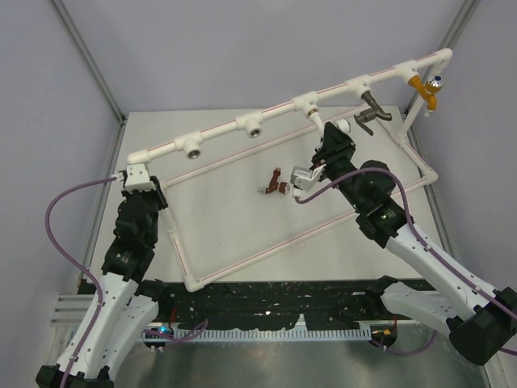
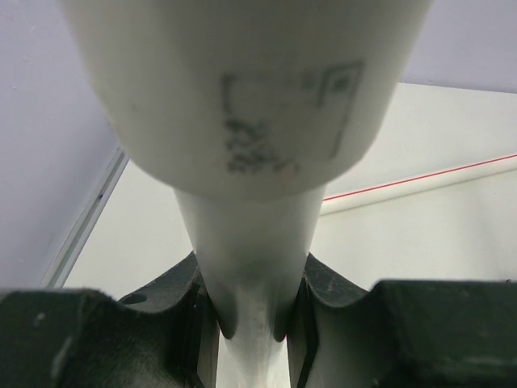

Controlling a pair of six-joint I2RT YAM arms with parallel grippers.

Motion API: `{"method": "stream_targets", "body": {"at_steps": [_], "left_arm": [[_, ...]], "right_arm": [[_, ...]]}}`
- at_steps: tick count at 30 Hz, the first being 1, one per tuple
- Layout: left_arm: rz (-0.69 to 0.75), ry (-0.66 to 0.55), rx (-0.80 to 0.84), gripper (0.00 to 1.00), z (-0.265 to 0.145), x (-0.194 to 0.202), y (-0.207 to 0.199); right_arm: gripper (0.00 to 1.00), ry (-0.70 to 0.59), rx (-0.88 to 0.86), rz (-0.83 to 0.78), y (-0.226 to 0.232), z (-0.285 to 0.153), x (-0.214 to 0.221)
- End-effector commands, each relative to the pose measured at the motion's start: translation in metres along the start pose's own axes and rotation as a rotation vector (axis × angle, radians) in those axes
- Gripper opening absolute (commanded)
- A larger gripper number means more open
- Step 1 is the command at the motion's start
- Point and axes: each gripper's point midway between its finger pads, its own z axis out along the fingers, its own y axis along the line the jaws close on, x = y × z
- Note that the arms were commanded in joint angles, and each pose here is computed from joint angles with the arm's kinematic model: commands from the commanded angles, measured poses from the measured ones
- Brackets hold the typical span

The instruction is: Install the water faucets

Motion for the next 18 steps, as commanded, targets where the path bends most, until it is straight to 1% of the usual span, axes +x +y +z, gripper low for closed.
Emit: {"method": "stream_targets", "body": {"at_steps": [1, 2, 3, 4, 5, 6, 7, 8, 9, 10, 11, 12, 13, 14, 15, 16, 17, 18], "left_arm": [[0.01, 0.059, 0.092, 0.0, -0.006, 0.005, -0.016], [0.01, 0.062, 0.093, 0.0, -0.006, 0.004, -0.017], [0.012, 0.067, 0.091, 0.0, -0.006, 0.005, -0.016], [0.015, 0.07, 0.091, 0.0, -0.006, 0.005, -0.016], [0.017, 0.071, 0.09, 0.0, -0.006, 0.005, -0.016], [0.018, 0.07, 0.088, 0.0, -0.006, 0.005, -0.015], [0.019, 0.07, 0.09, 0.0, -0.006, 0.005, -0.016], [0.02, 0.068, 0.082, 0.0, -0.006, 0.004, -0.014], [0.025, 0.067, 0.075, 0.0, -0.006, 0.005, -0.013], [0.03, 0.062, 0.071, 0.0, -0.006, 0.005, -0.012], [0.035, 0.056, 0.065, 0.0, -0.006, 0.004, -0.01], [0.04, 0.057, 0.062, 0.0, -0.005, 0.005, -0.01], [0.045, 0.057, 0.059, 0.0, -0.005, 0.006, -0.009], [0.045, 0.054, 0.058, 0.0, -0.005, 0.005, -0.009], [0.043, 0.05, 0.059, 0.0, -0.005, 0.006, -0.009], [0.044, 0.047, 0.062, 0.0, -0.005, 0.007, -0.009], [0.045, 0.044, 0.064, 0.0, -0.005, 0.007, -0.01], [0.047, 0.04, 0.063, 0.0, -0.005, 0.005, -0.009]], "right_arm": [[0.28, -0.135, 0.146, 0.493, -0.021, -0.003, -0.02], [0.26, -0.17, 0.194, 0.694, -0.029, -0.004, -0.024], [0.23, -0.197, 0.206, 0.792, -0.03, -0.004, -0.028], [0.2, -0.256, 0.284, 0.955, -0.047, -0.008, -0.032], [0.15, -0.27, 0.309, 1.078, -0.045, -0.008, -0.032], [0.12, -0.356, 0.39, 1.306, -0.065, -0.014, -0.035], [0.07, -0.324, 0.46, 1.442, -0.066, -0.016, -0.023], [0.07, -0.375, 0.476, 1.712, -0.071, -0.016, -0.027], [0.06, -0.329, 0.56, 1.853, -0.073, -0.016, -0.012], [0.06, -0.394, 0.596, 2.084, -0.078, -0.018, -0.012], [0.07, -0.376, 0.65, 2.177, -0.069, -0.017, -0.005], [0.07, -0.471, 0.711, 2.32, -0.078, -0.024, -0.002], [0.08, -0.458, 0.756, 2.389, -0.068, -0.022, 0.003], [0.08, -0.501, 0.795, 2.494, -0.069, -0.025, 0.007], [0.08, -0.474, 0.866, 2.569, -0.061, -0.026, 0.016], [0.08, -0.463, 0.891, 2.713, -0.051, -0.023, 0.019], [0.09, -0.423, 0.969, 2.777, -0.043, -0.025, 0.028], [0.13, -0.412, 0.991, 2.912, -0.033, -0.022, 0.029]]}}
